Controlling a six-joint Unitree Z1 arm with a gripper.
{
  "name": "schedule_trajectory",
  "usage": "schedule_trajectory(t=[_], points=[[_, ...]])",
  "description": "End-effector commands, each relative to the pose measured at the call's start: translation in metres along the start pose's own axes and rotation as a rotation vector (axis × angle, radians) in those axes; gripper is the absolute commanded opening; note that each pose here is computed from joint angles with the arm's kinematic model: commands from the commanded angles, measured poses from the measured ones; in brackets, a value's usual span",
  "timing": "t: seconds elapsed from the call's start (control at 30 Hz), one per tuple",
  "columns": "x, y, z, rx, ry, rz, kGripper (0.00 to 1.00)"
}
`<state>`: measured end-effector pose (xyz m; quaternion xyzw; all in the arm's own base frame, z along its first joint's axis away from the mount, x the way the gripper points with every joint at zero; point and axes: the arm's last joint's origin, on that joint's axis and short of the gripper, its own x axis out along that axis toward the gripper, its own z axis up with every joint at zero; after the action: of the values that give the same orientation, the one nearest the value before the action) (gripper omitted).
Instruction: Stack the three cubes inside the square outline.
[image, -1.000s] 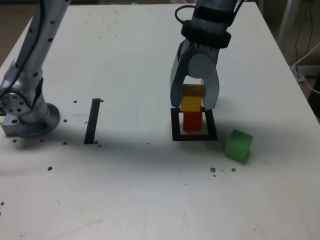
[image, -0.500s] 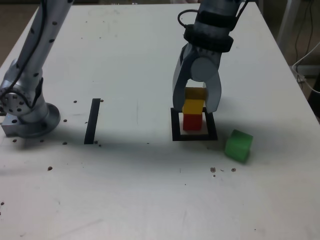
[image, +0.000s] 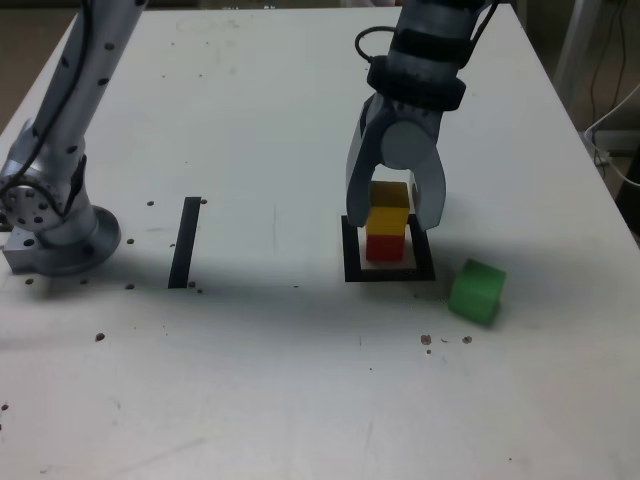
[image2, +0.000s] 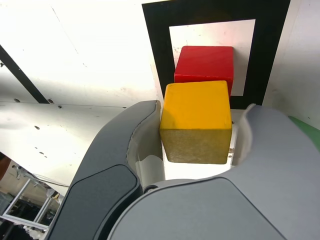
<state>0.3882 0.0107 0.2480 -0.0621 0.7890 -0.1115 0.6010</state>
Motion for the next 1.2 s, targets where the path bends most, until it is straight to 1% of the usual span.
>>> schedule_trajectory(t=[0.0,0.1,0.23,0.33,0.5,0.63,0.83,0.9,1.07,1.17], points=[[0.003,0.0,0.001,0.002,0.007,-0.003,0.87],[0.002,0.0,0.001,0.003,0.004,-0.002,0.96],[0.0,-0.001,-0.003,0.005,-0.011,0.011,0.99],[-0.005,-0.001,-0.009,-0.001,-0.029,0.043,0.99],[-0.016,-0.003,-0.019,-0.02,-0.053,0.108,0.99],[-0.024,-0.008,-0.022,-0.015,-0.076,0.161,0.99],[-0.033,-0.028,-0.018,0.028,-0.112,0.236,0.99],[-0.037,-0.037,-0.017,0.049,-0.125,0.267,0.99],[-0.045,-0.055,-0.014,0.094,-0.14,0.324,0.99],[-0.048,-0.066,-0.009,0.122,-0.146,0.347,0.99]])
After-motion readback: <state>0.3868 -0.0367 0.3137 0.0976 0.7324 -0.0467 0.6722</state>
